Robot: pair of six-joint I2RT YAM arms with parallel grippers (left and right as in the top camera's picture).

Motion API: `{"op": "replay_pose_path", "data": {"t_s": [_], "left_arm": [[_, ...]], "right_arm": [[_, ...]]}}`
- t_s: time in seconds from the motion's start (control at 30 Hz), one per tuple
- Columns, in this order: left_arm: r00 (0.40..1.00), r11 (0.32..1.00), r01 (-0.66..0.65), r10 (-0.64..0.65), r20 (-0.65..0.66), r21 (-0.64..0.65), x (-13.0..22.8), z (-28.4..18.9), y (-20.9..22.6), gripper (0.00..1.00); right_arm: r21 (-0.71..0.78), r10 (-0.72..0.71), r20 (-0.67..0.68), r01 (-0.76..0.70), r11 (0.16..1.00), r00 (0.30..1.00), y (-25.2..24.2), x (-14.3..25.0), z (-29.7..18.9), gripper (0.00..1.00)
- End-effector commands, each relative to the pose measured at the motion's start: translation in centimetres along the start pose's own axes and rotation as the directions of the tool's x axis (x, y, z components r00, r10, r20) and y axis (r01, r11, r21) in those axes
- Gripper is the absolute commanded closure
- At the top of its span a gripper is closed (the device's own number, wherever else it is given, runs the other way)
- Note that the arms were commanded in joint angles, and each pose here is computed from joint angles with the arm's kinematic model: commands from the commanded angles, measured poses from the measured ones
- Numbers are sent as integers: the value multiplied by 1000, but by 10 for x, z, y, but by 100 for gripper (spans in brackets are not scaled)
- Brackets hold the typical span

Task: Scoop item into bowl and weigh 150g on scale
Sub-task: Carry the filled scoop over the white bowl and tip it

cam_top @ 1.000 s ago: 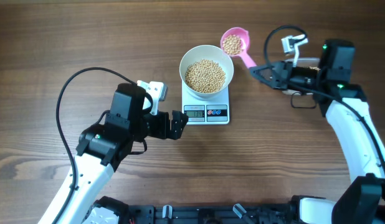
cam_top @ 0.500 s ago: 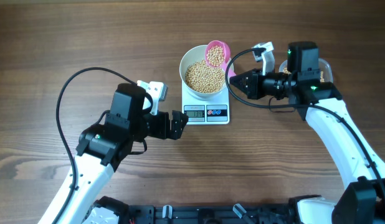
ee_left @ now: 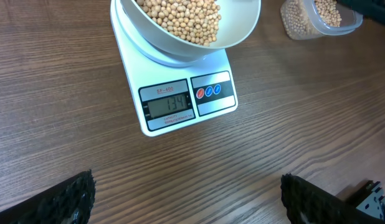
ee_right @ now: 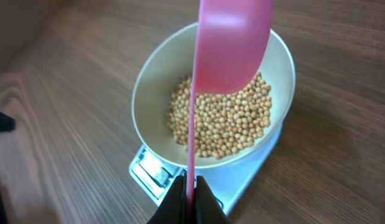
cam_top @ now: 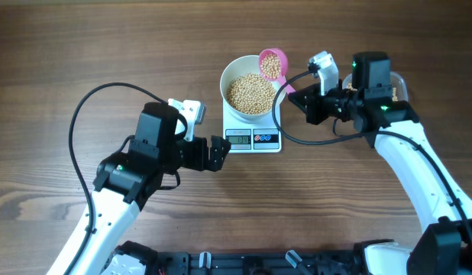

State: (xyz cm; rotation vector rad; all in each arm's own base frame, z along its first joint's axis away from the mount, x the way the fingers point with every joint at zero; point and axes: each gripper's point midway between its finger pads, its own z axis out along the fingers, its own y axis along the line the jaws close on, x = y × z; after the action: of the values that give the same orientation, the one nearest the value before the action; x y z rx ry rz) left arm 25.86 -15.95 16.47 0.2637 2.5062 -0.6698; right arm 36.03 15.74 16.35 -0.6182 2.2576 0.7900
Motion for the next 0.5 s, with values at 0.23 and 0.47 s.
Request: {"op": "replay_pose_path", "data": {"t_s": [0.23, 0.47], "left_arm": [[1000, 1000, -19, 19, -4, 6, 1, 1, -1, 0], [1000, 1000, -19, 19, -4, 5, 1, 1, -1, 0]], "right_arm": [[70, -165, -43, 168, 983, 985, 13, 1, 11, 96], [72, -169, -31, 171, 983, 985, 12, -2, 12, 96]]}}
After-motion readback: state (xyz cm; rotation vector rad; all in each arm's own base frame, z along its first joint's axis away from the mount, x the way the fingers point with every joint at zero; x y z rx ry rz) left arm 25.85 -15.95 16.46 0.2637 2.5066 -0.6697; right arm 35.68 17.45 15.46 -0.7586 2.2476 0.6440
